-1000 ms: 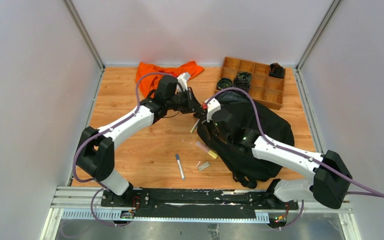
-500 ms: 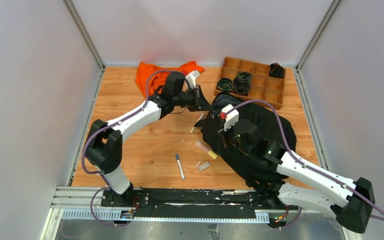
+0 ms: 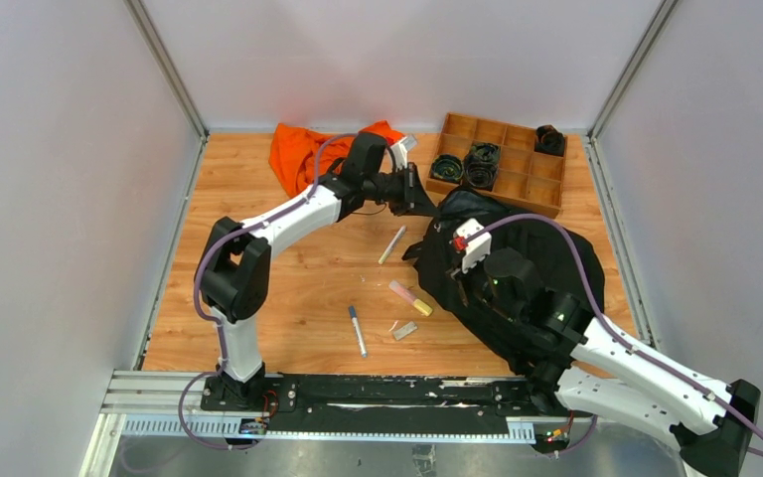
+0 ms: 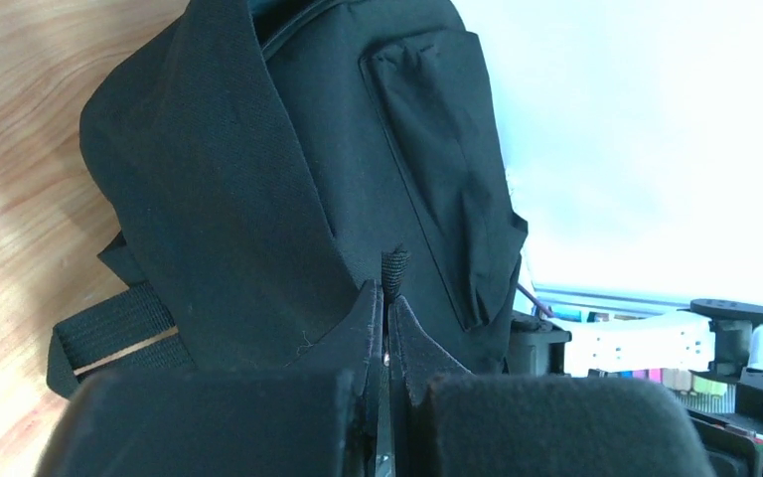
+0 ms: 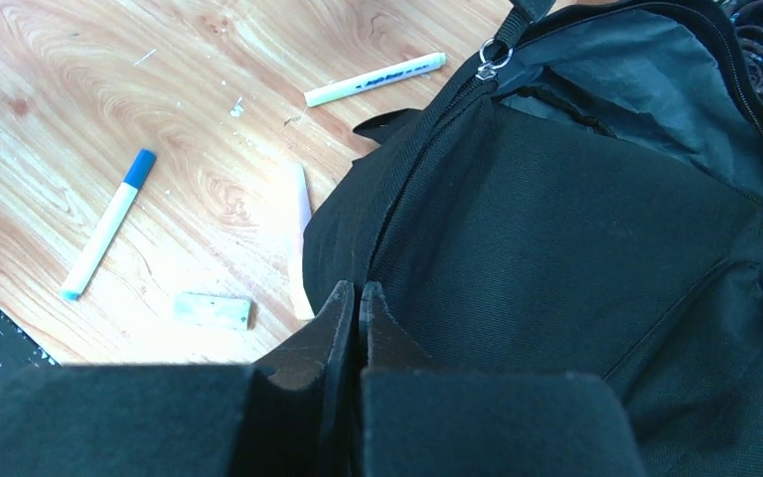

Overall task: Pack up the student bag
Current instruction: Zip the student bag at the center of the board.

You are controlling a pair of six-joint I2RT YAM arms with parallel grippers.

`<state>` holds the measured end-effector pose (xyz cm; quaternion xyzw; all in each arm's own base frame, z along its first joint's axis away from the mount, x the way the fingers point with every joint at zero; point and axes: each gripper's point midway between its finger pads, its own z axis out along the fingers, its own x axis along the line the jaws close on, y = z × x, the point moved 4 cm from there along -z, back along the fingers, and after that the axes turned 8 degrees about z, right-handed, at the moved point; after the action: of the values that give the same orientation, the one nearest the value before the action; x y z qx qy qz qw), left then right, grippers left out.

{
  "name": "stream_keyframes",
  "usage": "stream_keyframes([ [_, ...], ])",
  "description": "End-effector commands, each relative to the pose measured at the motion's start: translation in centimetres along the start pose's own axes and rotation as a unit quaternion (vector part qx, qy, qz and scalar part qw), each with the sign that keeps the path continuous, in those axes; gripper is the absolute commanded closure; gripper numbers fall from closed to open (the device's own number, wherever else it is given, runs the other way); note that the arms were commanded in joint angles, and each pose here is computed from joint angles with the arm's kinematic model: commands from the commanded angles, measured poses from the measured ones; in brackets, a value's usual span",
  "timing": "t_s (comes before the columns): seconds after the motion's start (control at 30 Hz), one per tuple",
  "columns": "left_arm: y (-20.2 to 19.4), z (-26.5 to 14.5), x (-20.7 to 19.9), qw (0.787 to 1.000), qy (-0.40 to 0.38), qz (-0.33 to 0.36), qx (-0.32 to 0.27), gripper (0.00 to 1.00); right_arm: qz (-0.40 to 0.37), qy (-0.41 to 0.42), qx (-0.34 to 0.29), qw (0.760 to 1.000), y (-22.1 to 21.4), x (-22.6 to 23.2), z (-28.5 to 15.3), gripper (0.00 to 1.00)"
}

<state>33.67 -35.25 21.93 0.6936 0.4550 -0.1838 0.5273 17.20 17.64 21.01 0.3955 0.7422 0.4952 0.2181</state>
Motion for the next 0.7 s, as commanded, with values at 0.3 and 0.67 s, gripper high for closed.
stream_keyframes([
  [0.3, -0.1, -0.6, -0.3, 0.997, -0.014, 0.072, -0.027, 1.0, 0.026, 0.011, 0.03, 0.999, 0.7, -0.2, -0.6, 0.5],
  [0.67, 0.7, -1.7, -1.4, 0.994, 0.026, 0.102, -0.013, 0.39, 0.245, 0.022, -0.06, 0.967, 5.5, -3.7, 1.3, 0.51],
])
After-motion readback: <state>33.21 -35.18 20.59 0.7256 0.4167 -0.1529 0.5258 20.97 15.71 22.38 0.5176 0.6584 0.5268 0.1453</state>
